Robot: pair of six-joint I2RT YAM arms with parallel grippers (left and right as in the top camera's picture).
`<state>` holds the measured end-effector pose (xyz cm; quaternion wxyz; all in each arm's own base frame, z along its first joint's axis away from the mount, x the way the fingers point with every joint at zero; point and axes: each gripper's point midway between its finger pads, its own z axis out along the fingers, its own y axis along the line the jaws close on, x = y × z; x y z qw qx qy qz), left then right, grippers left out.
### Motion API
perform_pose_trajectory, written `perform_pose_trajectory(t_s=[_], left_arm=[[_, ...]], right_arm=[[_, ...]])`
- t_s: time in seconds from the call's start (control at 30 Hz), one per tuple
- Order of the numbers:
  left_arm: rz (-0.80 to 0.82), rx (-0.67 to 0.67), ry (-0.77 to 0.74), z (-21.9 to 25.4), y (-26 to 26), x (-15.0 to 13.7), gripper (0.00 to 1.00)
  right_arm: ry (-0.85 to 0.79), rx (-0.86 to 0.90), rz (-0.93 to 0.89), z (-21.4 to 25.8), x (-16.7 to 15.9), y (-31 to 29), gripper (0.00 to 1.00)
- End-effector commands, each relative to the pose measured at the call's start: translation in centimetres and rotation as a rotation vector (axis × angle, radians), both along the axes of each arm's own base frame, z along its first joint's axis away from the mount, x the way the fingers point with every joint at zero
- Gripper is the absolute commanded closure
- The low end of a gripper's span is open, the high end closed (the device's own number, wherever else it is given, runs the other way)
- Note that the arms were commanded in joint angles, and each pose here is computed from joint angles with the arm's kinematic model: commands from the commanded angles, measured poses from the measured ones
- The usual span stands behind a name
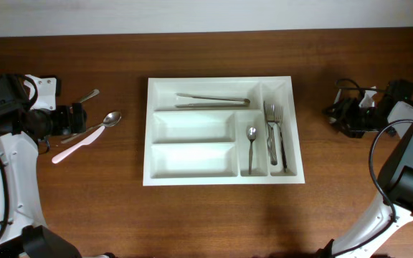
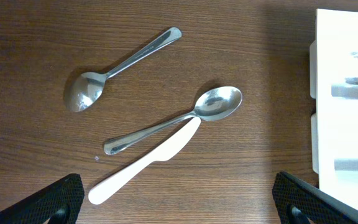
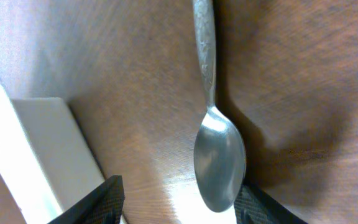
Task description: Pack container
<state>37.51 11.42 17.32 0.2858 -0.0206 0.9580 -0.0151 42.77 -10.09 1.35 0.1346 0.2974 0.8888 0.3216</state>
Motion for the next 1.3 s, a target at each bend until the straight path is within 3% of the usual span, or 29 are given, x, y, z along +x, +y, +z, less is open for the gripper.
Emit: perform_pose_trajectory(t_s=[0.0,0.27,0.87,1.27], left_arm=[[-0.013,0.003,-0.015,0.5,0.1,0.4,0.01],[-0.013,0.003,-0.015,0.5,0.1,0.4,0.01],[-0.013,0.003,-0.015,0.5,0.1,0.4,0.01],[-0.013,0.003,-0.015,0.5,0.1,0.4,0.01]], right_arm=[[0.136,0.02,-0.027,-5.0,-2.0,0.4,0.43],[0.155,0.009,-0.074,-5.2,-2.1,-0.5,0.53],[0.331,-0.071,-0.283,-7.9,-4.7,-3.3,0.64],[0.355,-0.103,-0.316,-8.3,-5.0,-3.9,0.78]])
